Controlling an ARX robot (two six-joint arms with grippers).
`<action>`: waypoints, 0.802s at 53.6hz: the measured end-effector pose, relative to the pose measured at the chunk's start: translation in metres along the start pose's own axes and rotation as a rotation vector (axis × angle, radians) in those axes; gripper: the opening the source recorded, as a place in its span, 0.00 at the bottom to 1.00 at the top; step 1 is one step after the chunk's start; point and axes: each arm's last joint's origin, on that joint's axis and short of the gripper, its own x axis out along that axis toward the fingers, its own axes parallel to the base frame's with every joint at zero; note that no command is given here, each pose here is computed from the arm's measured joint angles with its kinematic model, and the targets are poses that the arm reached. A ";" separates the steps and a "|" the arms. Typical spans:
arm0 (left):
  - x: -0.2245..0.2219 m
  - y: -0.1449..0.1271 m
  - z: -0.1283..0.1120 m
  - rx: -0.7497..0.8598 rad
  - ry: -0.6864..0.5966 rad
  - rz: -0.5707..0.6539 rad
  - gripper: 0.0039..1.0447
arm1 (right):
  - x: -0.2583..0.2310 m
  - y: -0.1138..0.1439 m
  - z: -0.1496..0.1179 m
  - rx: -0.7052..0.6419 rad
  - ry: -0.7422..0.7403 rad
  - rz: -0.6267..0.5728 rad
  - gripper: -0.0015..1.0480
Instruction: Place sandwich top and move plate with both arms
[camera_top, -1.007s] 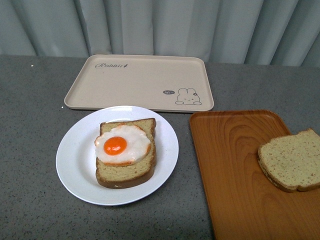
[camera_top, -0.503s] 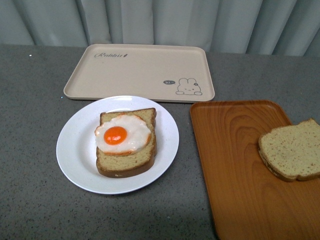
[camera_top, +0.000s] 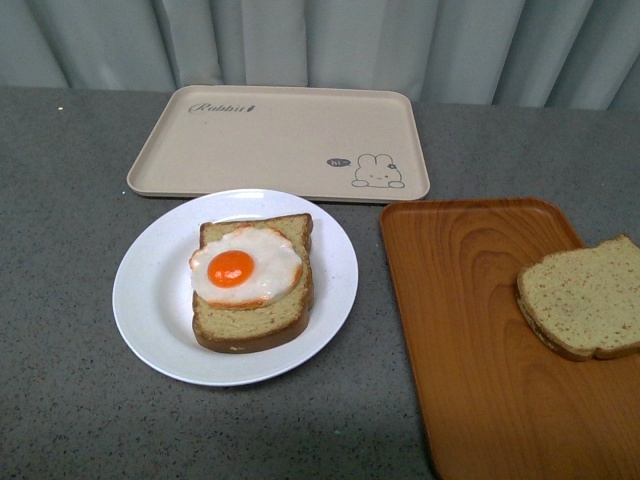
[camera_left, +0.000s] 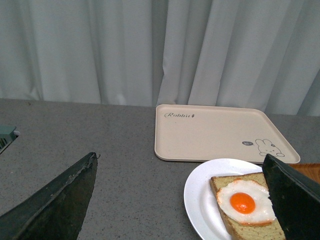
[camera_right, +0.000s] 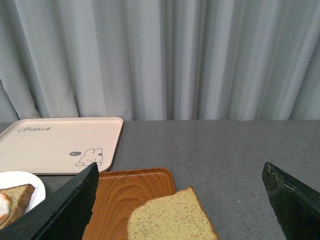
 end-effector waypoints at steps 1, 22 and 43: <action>0.000 0.000 0.000 0.000 0.000 0.000 0.94 | 0.000 0.000 0.000 0.000 0.000 0.000 0.91; 0.000 0.000 0.000 0.000 0.000 0.000 0.94 | 0.000 0.000 0.000 0.000 0.000 0.000 0.91; 0.000 0.000 0.000 0.000 -0.001 0.000 0.94 | 0.039 -0.026 0.007 -0.122 0.075 -0.205 0.91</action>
